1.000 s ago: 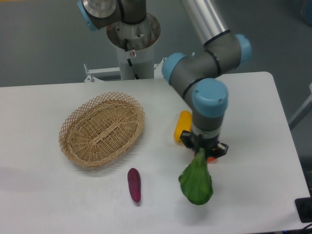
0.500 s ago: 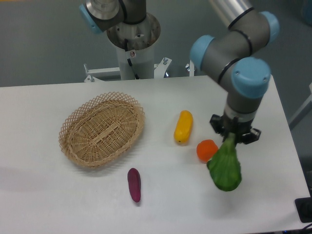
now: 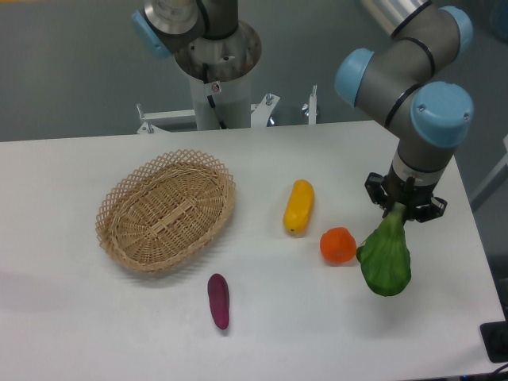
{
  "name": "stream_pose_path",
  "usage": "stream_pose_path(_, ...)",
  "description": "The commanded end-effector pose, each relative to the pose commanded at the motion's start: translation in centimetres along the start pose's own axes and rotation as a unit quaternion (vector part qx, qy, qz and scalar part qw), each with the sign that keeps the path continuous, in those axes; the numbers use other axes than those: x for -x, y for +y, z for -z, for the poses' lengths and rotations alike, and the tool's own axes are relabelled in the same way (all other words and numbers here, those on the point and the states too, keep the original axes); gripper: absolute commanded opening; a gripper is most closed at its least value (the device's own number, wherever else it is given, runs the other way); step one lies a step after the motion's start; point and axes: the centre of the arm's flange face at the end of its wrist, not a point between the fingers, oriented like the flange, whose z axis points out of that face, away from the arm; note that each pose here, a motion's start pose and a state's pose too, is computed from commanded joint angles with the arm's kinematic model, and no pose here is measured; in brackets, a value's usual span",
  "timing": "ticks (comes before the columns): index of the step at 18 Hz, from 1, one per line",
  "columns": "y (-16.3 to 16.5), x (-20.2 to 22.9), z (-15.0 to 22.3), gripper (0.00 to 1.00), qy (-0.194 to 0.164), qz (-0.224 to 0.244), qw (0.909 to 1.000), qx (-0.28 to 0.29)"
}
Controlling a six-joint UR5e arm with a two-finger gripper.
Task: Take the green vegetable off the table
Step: 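Hold the bok choy raised above the table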
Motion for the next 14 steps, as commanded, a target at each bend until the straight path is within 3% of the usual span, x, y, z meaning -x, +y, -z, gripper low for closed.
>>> stream_pose_path(14, 1.2, 0.9, -0.4, 0.22, 0.004, -0.015, 0.9997, -0.02)
